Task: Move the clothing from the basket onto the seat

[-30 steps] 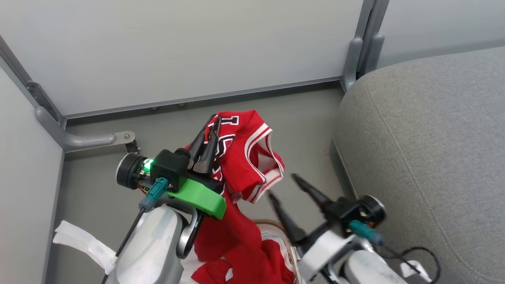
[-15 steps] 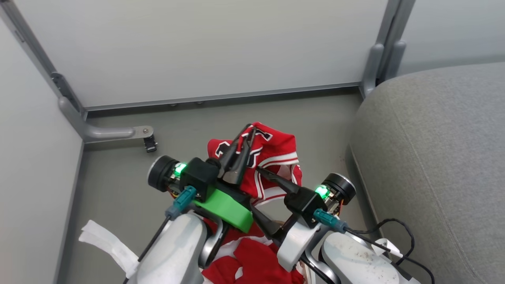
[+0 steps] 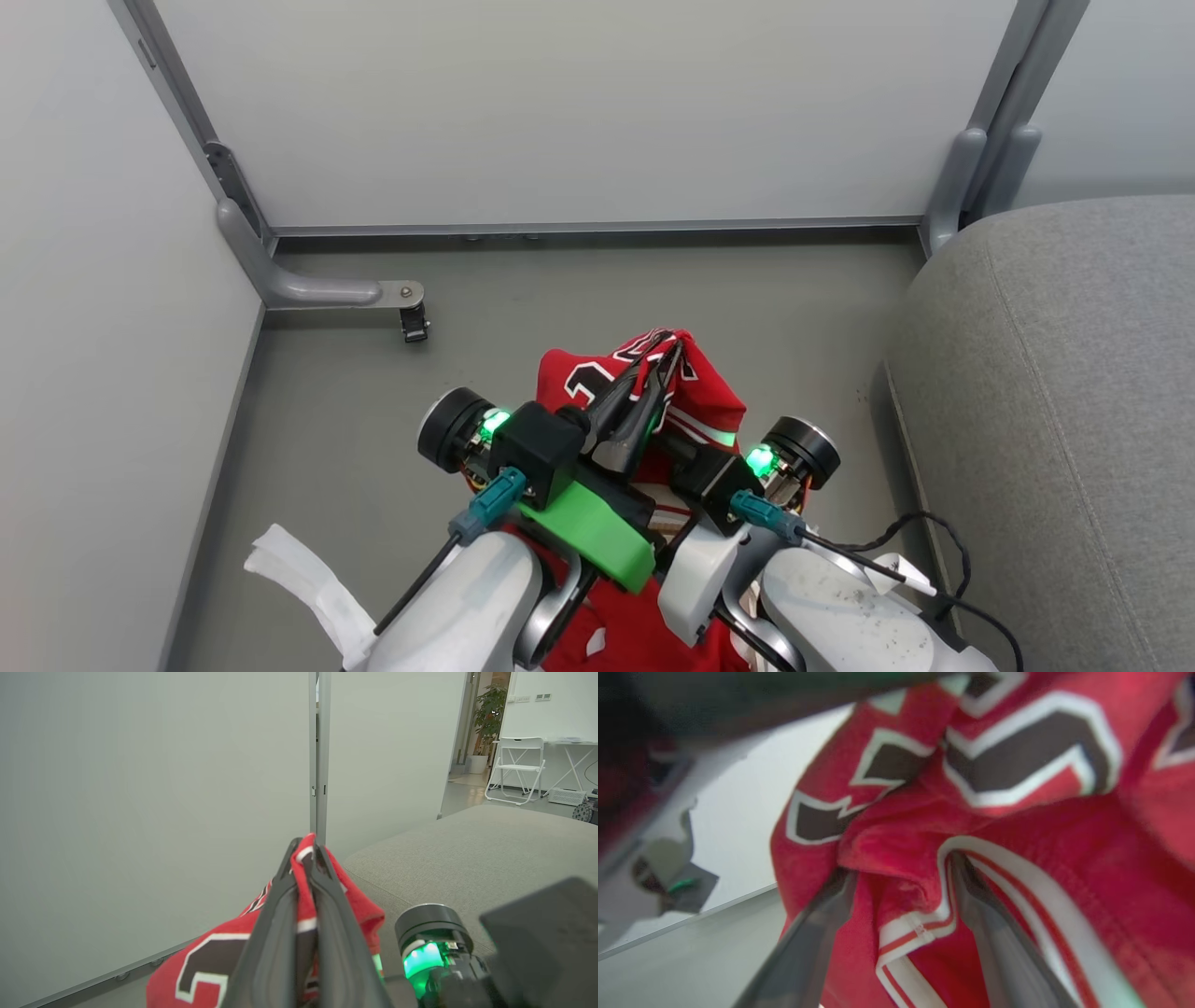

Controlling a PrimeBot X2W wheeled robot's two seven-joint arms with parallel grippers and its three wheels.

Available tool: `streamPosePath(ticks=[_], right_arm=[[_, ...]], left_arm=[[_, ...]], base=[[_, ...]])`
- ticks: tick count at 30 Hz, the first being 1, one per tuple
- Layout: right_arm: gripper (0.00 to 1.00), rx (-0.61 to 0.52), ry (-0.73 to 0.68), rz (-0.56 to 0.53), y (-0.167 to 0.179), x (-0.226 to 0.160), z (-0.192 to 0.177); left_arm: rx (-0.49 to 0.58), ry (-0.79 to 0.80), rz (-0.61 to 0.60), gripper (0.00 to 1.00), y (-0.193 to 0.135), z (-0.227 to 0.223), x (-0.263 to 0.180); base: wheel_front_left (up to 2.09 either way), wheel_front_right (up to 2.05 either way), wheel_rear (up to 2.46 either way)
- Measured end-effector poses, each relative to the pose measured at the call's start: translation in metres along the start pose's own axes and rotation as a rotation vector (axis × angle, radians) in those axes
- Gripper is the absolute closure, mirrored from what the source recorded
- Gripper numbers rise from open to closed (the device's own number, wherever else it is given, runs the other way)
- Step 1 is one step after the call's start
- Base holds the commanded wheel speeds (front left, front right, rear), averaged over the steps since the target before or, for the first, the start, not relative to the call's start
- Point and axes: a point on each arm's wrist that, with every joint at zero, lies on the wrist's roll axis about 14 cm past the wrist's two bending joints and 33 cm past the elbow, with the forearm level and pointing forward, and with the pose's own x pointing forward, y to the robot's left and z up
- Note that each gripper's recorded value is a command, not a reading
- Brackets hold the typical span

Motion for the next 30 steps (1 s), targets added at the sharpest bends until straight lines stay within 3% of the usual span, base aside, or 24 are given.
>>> streamPosePath(ticks=[1,2,3,14,16,17,24,30], right_arm=[[0.38,0.003,0.004,0.006,0.002,0.001,-0.001],[0.85,0.011,0.008,0.011,0.003,0.001,-0.003],[1.0,0.018,0.01,0.016,0.004,0.002,-0.003],[1.0,0.076,-0.019,-0.04,-0.011,0.001,0.003],[1.0,0.079,-0.033,-0.062,-0.018,-0.001,0.007],[1.0,0.078,-0.038,-0.07,-0.02,-0.002,0.009],[1.0,0.053,-0.077,-0.171,-0.048,-0.023,0.021],[1.0,0.03,-0.102,-0.339,-0.081,-0.066,0.026]], left_arm=[[-0.001,-0.002,-0.003,1.0,-0.001,0.001,0.0],[0.0,-0.004,-0.003,1.0,-0.002,0.002,0.0],[0.001,-0.005,-0.003,1.0,-0.002,0.002,0.0],[-0.006,-0.005,0.005,1.0,0.0,0.001,0.002],[-0.007,-0.009,0.008,0.21,0.001,0.002,0.005],[-0.007,-0.009,0.009,0.0,0.002,0.001,0.006],[0.011,0.004,0.011,0.0,0.005,-0.008,0.019],[0.011,0.035,-0.03,0.0,-0.002,-0.026,0.038]], base=[[0.0,0.0,0.0],[0.0,0.0,0.0],[0.0,0.0,0.0],[0.0,0.0,0.0],[0.0,0.0,0.0],[0.0,0.0,0.0],[0.0,0.0,0.0],[0.0,0.0,0.0]])
